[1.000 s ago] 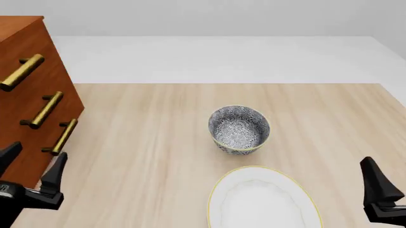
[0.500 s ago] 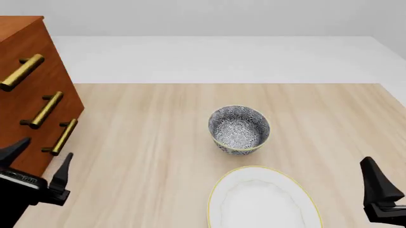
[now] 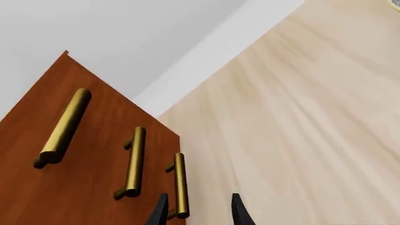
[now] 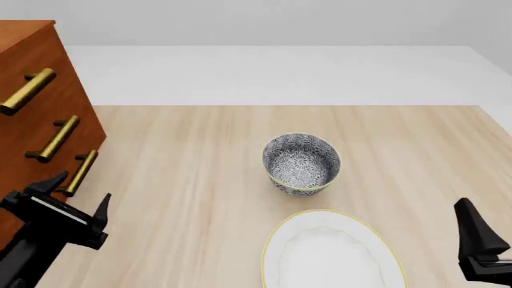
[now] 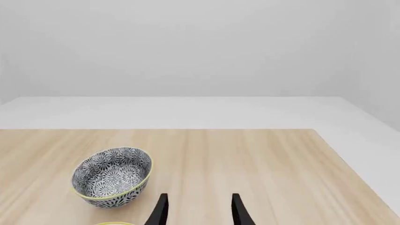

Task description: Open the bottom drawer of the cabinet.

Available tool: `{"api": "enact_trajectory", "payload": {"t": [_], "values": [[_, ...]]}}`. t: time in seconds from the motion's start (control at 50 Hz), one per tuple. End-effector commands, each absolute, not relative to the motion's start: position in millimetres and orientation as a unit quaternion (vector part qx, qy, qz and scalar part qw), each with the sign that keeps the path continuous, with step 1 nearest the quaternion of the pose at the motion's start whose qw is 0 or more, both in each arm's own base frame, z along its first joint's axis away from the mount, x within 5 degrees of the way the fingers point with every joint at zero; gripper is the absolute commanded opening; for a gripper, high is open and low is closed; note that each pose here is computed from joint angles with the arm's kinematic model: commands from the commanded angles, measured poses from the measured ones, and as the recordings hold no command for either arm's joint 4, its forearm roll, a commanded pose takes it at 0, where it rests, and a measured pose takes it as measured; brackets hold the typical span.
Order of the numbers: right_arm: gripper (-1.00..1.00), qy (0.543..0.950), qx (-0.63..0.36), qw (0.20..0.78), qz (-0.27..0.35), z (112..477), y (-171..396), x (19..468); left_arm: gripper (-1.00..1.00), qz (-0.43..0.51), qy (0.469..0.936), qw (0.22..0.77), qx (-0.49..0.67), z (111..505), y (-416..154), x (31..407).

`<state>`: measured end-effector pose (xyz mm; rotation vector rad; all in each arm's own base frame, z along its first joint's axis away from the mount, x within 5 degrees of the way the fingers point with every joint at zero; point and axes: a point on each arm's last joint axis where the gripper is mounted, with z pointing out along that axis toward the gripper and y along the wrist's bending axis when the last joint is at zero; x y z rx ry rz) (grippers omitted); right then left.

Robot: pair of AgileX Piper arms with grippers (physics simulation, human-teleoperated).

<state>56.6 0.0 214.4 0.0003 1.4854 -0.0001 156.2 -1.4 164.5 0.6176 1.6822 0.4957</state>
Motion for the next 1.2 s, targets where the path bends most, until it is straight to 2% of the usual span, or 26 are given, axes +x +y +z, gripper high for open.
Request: {"api": "enact_trajectory", "payload": {"t": [0.02, 0.38, 1.2], "values": [[1.00, 0.676, 0.000, 0.737, 0.000, 214, 0, 57, 1.00, 0.224, 0.729, 0.586, 0.274, 154, 1, 163], [1.00, 0.676, 0.000, 0.737, 0.000, 214, 0, 57, 1.00, 0.273, 0.719, 0.570, 0.290, 144, 11, 169], [1.00, 0.676, 0.000, 0.737, 0.000, 214, 0, 57, 1.00, 0.306, 0.726, 0.534, 0.307, 137, 20, 169]]}}
